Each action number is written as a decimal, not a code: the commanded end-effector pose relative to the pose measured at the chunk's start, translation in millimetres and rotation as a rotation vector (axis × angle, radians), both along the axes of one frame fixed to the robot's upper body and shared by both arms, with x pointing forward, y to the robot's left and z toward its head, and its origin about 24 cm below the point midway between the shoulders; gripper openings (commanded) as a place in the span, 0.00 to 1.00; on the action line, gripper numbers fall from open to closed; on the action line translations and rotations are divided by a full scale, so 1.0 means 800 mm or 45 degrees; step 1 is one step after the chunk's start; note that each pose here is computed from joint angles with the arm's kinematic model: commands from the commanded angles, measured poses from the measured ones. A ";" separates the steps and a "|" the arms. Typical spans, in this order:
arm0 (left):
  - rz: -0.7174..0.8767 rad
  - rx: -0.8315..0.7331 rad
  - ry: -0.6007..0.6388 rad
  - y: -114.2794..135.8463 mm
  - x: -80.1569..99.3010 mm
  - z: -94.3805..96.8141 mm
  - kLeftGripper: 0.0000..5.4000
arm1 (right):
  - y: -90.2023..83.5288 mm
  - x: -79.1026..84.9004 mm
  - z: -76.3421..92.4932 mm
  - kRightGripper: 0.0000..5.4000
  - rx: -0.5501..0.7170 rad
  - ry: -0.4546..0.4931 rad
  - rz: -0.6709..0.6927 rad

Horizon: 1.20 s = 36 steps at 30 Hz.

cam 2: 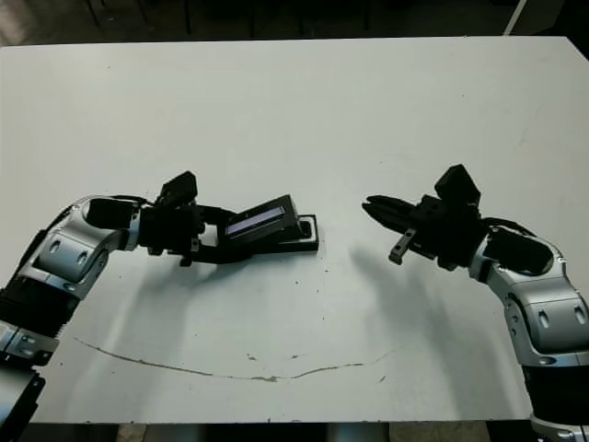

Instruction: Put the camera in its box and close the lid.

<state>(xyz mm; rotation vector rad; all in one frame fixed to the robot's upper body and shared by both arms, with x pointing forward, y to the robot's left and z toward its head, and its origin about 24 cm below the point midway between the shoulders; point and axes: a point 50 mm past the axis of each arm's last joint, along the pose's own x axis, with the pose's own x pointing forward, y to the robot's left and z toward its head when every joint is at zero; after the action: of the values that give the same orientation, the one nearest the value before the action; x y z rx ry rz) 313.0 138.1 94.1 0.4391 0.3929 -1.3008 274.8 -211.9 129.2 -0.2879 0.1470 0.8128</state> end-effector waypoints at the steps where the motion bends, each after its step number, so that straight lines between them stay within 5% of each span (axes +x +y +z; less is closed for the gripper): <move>1: -0.037 0.052 0.146 -0.011 -0.011 -0.030 0.51 | -0.001 -0.002 -0.004 0.00 -0.008 0.020 -0.009; 10: -0.108 0.076 0.238 -0.038 -0.005 -0.025 0.51 | 0.000 -0.002 -0.004 0.00 0.000 0.025 -0.003; 36: -0.345 0.253 0.153 -0.105 -0.002 -0.039 0.51 | 0.001 -0.004 -0.003 0.00 -0.010 0.026 -0.011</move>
<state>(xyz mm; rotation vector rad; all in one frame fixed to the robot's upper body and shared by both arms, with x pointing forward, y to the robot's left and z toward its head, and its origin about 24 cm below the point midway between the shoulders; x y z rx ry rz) 335.3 88.6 98.8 0.6120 0.4815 -1.4266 273.6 -209.6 132.6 -0.2985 0.1397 0.8080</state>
